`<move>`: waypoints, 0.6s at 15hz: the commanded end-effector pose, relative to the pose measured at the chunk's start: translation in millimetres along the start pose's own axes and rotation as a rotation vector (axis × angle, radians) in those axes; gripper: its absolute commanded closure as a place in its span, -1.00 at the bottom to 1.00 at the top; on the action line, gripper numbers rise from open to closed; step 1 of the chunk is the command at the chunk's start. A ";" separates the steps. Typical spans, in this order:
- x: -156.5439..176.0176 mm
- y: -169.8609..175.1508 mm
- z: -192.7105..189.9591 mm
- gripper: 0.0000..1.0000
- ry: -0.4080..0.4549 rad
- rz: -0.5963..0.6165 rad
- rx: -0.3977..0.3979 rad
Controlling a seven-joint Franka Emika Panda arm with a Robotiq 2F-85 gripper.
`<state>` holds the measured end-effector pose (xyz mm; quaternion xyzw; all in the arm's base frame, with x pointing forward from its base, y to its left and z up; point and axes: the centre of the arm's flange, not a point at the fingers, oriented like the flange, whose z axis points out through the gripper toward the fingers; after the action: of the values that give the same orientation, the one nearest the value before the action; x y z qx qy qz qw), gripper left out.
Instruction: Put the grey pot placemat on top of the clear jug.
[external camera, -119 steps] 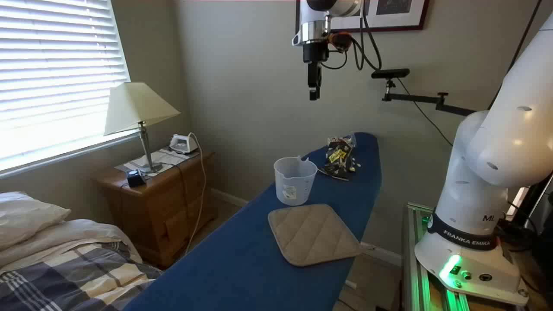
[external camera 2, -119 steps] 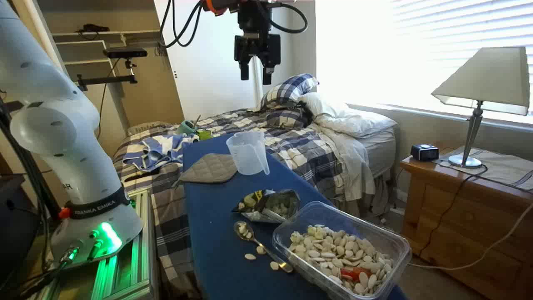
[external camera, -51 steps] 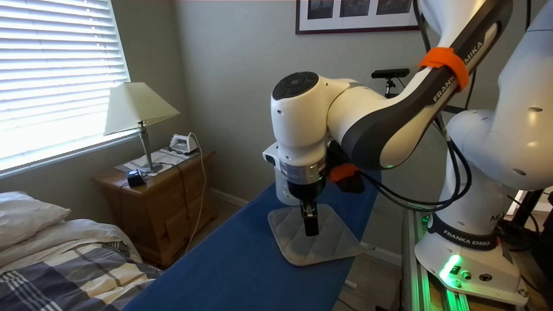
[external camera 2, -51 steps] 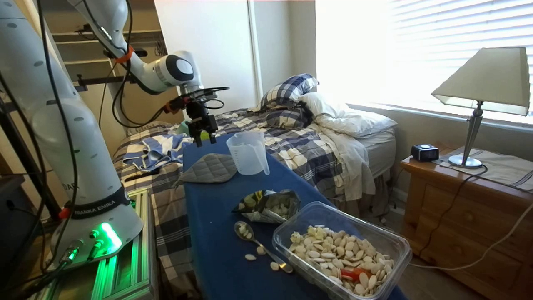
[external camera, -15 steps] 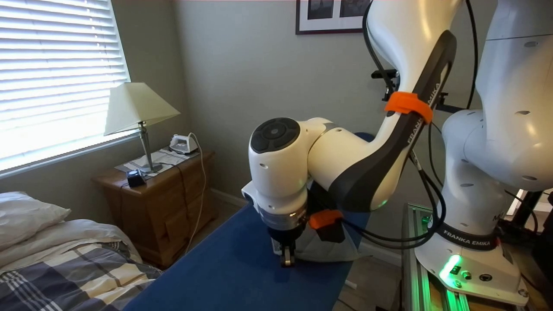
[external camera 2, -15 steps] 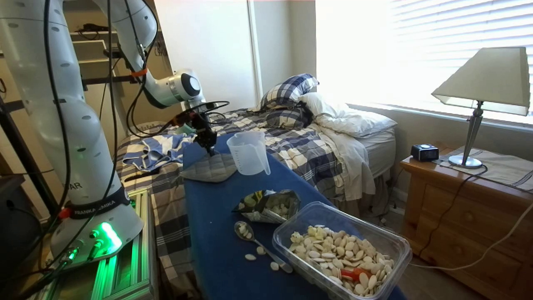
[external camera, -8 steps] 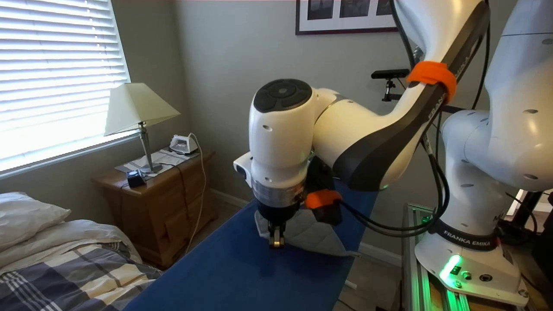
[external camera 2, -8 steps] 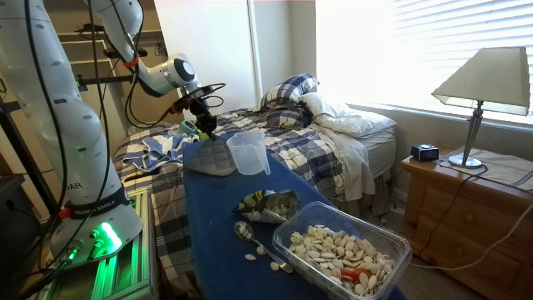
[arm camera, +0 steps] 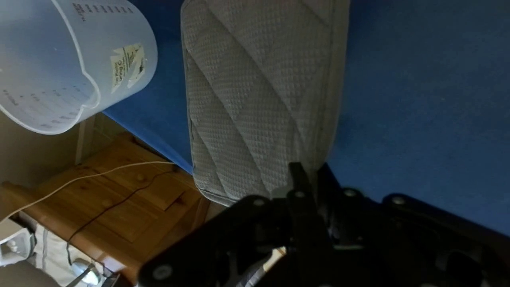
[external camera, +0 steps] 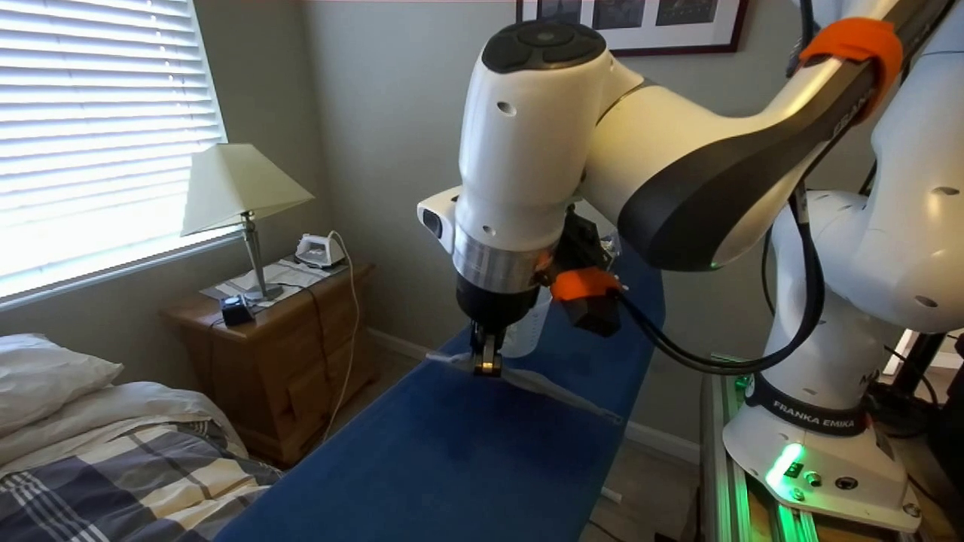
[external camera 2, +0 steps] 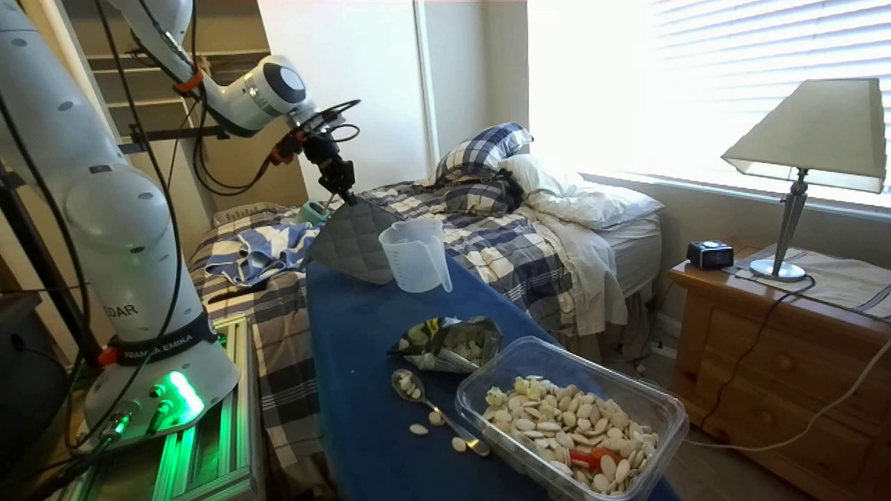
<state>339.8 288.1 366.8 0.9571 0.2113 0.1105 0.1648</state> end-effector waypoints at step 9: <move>43.5 5.8 -70.7 0.95 0.134 -0.260 -0.170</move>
<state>349.7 310.8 407.5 0.9230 0.2879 0.1539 0.2037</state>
